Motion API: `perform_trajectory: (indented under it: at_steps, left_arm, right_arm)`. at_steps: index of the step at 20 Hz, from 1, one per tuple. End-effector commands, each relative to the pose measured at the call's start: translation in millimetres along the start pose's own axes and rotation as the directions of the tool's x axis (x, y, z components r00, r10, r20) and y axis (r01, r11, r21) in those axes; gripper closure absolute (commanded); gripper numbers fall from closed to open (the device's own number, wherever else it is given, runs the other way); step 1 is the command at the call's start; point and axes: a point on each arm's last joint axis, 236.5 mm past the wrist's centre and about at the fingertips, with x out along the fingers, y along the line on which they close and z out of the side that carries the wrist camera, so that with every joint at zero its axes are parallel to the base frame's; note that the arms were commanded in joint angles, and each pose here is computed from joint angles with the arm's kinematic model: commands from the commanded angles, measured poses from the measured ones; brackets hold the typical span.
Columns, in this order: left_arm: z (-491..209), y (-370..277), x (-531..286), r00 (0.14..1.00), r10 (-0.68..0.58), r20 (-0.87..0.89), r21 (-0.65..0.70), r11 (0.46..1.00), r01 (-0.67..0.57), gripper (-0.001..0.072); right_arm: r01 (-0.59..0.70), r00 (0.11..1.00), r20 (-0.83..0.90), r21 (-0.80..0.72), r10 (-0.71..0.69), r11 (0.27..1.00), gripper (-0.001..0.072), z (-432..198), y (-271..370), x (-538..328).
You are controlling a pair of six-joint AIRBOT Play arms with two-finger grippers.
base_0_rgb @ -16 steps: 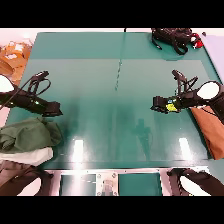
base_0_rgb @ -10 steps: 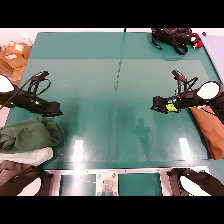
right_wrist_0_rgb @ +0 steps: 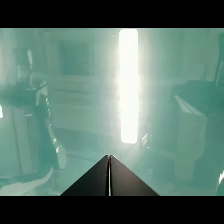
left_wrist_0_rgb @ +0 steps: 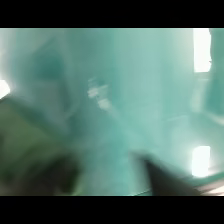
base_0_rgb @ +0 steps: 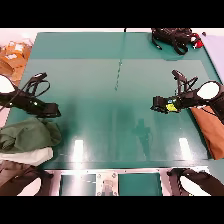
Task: Fold the shirts.
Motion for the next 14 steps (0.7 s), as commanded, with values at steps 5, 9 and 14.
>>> perform_trajectory:
  at_steps: [5,9,14]
  left_arm:
    - [-10.0,121.9,-29.8,0.861,0.508,-0.039,-0.116,0.853,-0.509,-0.0013]
    - [-27.6,132.4,11.8,0.861,0.505,-0.067,-0.066,0.858,-0.509,-0.0013]
    - [-63.1,140.8,46.3,0.848,0.496,-0.187,-0.004,0.863,-0.506,0.0691]
  right_arm:
    - [0.0,1.0,-0.001,-0.001,0.0,1.0,0.0685,-0.3,0.3,0.1]
    - [0.0,1.0,-0.001,-0.001,0.0,1.0,0.0685,-0.3,0.3,0.1]
    - [0.0,1.0,-0.001,-0.001,0.0,1.0,0.0685,-0.3,0.3,0.1]
